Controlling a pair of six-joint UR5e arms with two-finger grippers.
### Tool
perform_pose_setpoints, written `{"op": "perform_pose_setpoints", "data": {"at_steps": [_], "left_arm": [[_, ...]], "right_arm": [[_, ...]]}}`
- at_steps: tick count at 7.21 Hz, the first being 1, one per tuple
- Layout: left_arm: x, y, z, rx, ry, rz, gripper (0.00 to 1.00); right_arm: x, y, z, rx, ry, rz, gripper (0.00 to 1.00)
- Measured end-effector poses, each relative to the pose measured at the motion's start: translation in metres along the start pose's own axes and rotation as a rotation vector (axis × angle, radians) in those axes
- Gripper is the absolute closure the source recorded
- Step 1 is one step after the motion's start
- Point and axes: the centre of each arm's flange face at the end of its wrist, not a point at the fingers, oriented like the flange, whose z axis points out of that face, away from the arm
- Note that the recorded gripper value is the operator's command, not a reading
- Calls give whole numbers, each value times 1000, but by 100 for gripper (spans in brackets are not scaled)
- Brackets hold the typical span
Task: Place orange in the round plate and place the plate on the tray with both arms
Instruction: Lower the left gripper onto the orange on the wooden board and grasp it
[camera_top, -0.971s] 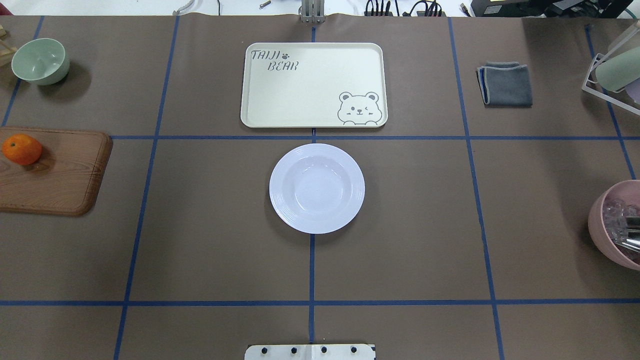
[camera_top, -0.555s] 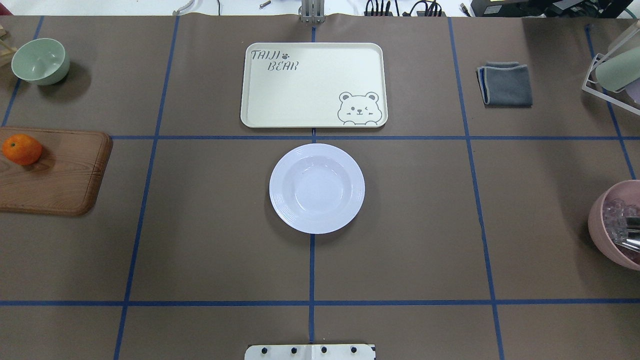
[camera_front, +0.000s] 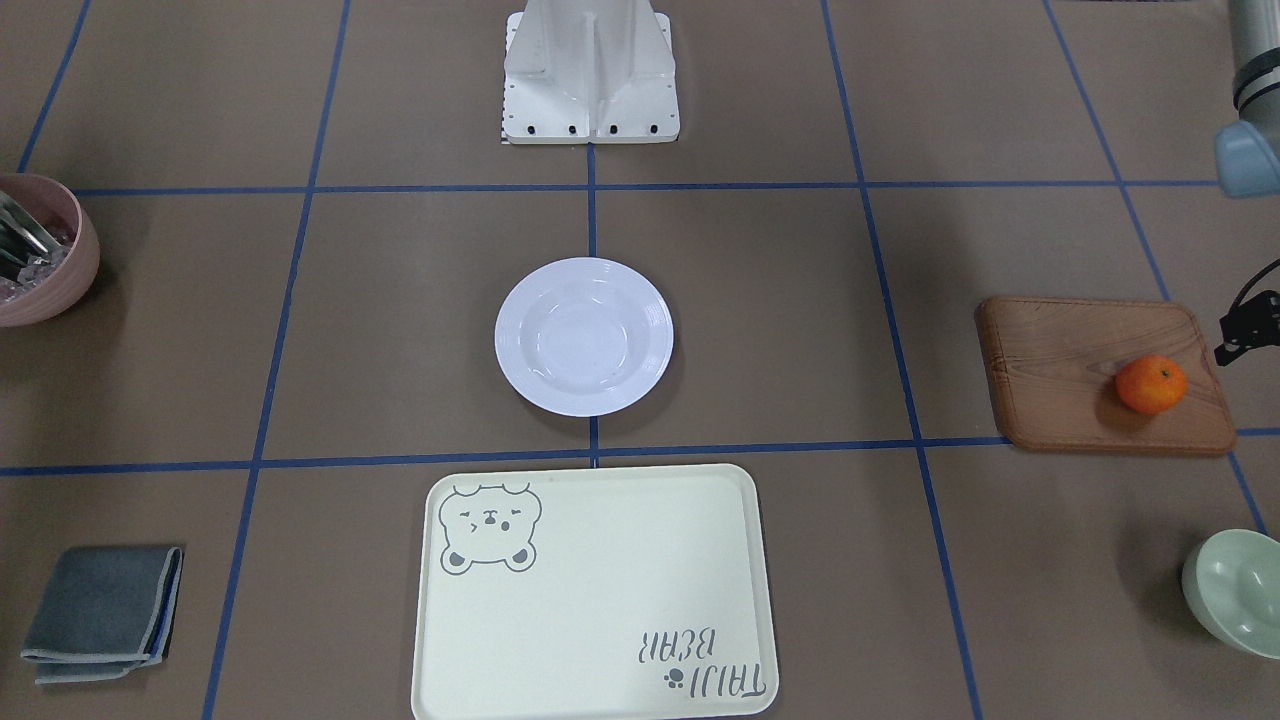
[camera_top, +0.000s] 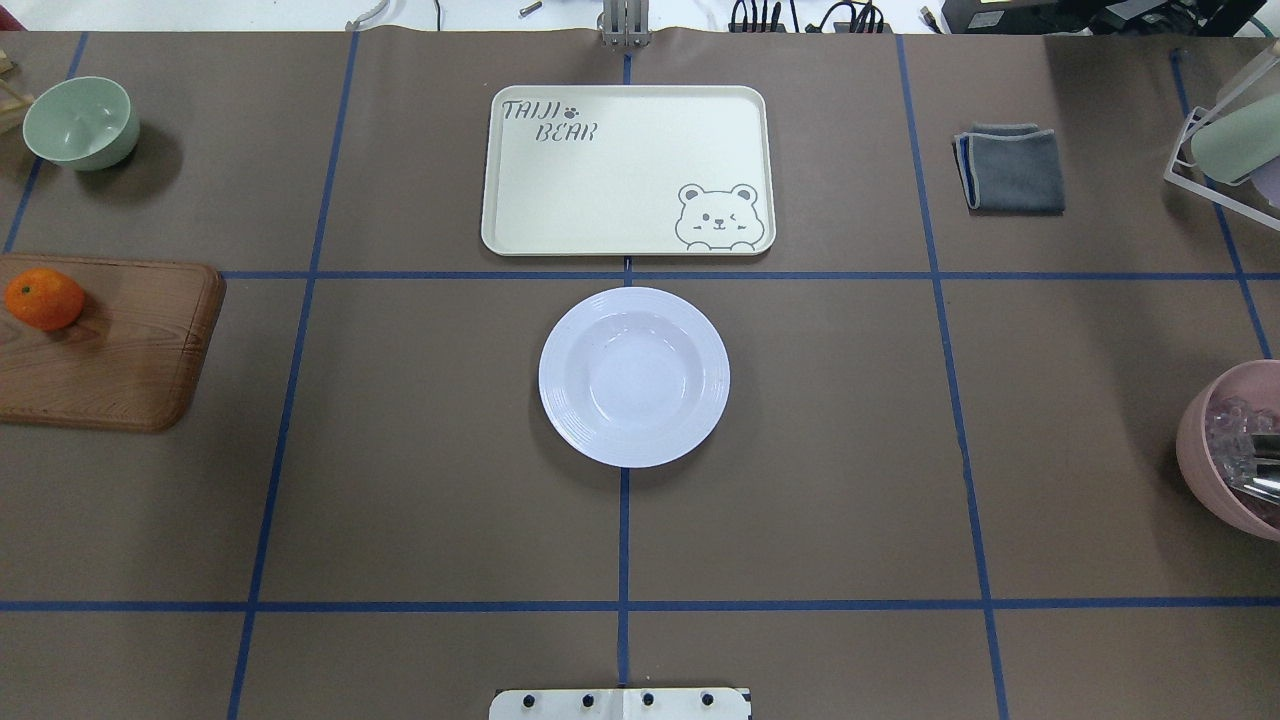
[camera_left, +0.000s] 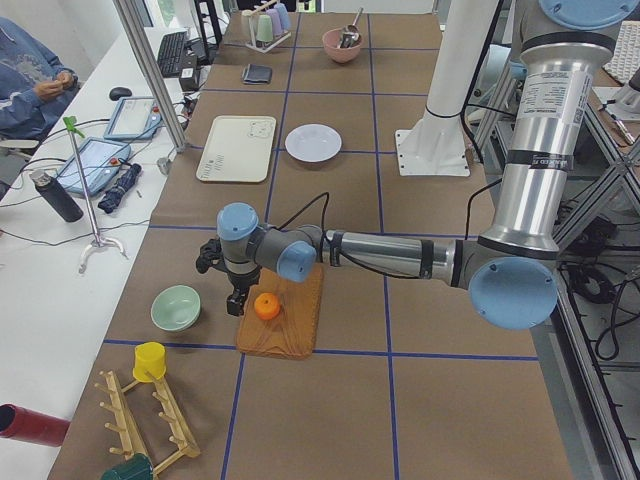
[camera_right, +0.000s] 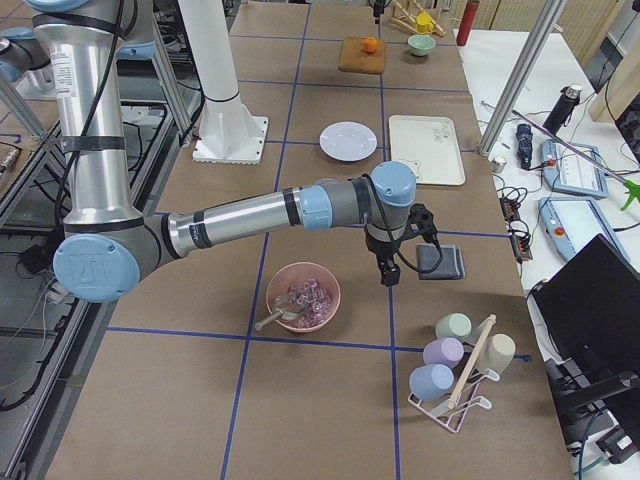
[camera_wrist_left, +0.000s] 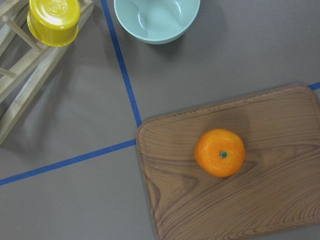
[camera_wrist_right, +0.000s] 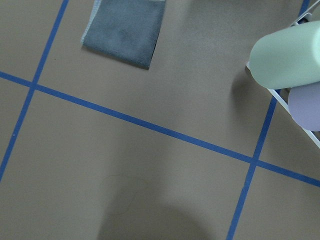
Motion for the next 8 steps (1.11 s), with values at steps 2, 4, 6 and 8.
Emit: {"op": "perform_pose_setpoints", "data": {"at_steps": [2,4,6,8], "left_arm": [[20,3,29,-7,20,-22,2],[31,7,43,-28,26,-15,2],[39,10,58,-55,28,-5,2],[39,12,67,-74,27,-4,2]], "right_arm": [[-3,0,2,2,-28,-2,0],[-6,0,5,-3,-33,-8,0],[-7,-1,7,-7,-33,-10,0],[-7,0,7,-8,-33,-10,0]]}}
